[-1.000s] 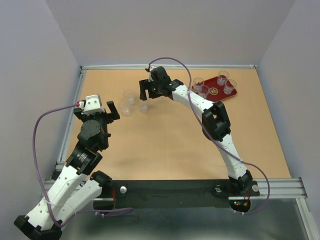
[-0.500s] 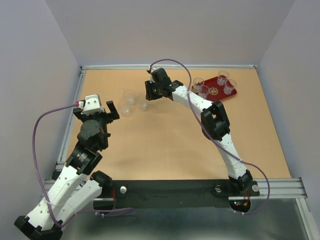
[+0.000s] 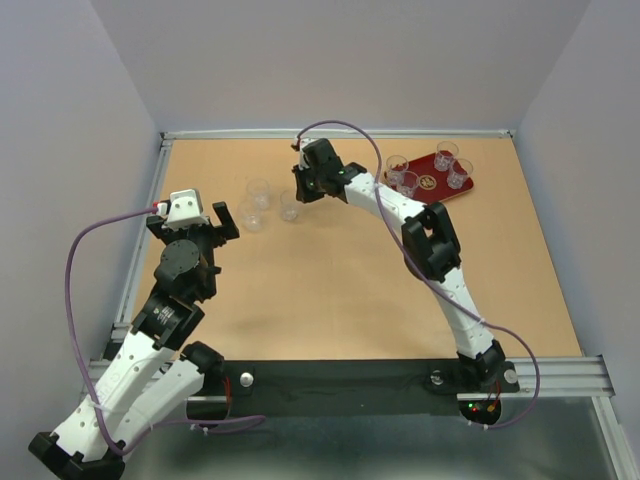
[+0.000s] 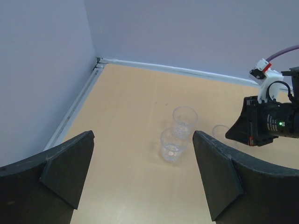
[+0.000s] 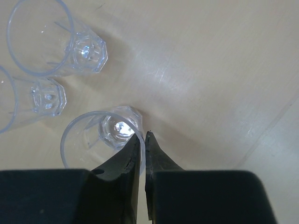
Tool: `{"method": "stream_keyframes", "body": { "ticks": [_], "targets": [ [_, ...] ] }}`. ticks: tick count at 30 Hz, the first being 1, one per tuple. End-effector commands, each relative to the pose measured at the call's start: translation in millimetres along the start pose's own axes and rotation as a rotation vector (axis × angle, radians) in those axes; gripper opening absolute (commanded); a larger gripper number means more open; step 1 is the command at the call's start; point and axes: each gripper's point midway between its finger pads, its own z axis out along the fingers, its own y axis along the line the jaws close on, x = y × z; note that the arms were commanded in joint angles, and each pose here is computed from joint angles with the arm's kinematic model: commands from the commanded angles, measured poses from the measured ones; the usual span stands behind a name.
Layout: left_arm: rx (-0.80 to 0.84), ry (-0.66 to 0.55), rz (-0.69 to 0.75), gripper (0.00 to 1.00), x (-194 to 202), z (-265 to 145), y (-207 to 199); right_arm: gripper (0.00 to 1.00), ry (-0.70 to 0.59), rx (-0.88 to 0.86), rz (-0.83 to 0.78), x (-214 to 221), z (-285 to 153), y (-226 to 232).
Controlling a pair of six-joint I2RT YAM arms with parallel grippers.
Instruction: Place the glasses into the tray
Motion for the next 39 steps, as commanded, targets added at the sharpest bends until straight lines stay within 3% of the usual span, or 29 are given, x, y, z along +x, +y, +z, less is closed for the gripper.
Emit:
{"method": "stream_keyframes", "body": {
  "ticks": [1,7,13,30,39],
  "targets": [
    [-0.011,-0.045,-0.029,0.99,-10.2,0.5,2.7,0.00,-0.051,0.001,-0.111,-22.2,-26.4,1.2],
    [-0.004,-0.051,-0.036,0.99,-12.3,-0.5,2.4,0.00,-0.136,-0.151,-0.305,-60.3,-92.3,6.9],
    [0.008,-0.055,-0.041,0.99,-13.4,-1.4,0.9,0.00,-0.168,-0.178,-0.334,-66.5,-141.2,-27.8],
    [0.025,-0.051,-0.036,0.99,-11.6,-0.2,-2.7,0.00,-0.409,0.291,0.017,-111.1,-271.9,-246.0],
    [0.026,-0.049,-0.035,0.99,-10.9,-0.3,-3.1,0.01,-0.418,0.505,0.234,-91.0,-262.8,-314.5]
  ]
}}
